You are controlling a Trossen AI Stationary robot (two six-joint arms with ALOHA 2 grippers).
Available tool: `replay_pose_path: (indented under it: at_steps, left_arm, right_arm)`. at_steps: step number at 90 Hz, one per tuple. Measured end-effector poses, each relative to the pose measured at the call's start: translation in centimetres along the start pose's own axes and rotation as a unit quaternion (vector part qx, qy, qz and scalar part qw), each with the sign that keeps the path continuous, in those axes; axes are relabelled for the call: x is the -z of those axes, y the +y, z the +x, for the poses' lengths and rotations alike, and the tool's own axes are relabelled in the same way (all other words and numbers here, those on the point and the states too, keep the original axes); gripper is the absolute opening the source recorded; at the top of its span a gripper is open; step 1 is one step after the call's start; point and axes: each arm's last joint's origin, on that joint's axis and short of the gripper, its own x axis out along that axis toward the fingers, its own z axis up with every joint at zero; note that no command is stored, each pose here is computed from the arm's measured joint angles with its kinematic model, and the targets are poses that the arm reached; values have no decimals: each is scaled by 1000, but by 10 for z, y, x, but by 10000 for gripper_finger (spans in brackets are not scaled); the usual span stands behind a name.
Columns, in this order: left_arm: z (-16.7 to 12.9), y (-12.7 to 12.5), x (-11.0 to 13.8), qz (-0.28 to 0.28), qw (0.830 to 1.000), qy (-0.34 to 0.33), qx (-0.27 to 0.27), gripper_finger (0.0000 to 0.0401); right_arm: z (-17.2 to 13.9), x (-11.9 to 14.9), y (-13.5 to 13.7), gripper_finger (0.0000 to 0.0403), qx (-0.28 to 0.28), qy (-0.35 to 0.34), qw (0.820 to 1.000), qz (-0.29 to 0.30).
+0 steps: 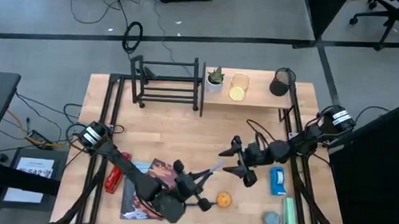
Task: Stock shelves
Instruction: Put the purple pen into the yellow pen organizer on the shelf
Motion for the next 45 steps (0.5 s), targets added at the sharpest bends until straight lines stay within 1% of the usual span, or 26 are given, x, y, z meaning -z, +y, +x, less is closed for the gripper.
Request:
replay_pose_path:
  at_steps: [10,17,27,37,45]
  left_arm:
    - [0,-1,-4,9,1000,-6,2,0]
    - [-1,-1,-4,12,1000,-6,3,0]
    - [0,-1,-4,12,1000,-6,3,0]
    - [0,-1,-4,11,1000,-6,3,0]
    - [0,-1,-4,11,1000,-6,4,0]
  right_arm:
    - [18,-9,6,233,-34,-13,999,-34]
    - [26,-13,8,225,-37,-16,998,-53]
    - [30,-15,8,209,-36,-22,998,-56]
    - [30,-15,8,181,-35,-18,998,-57]
    - [30,-14,8,144,-35,-15,998,-48]
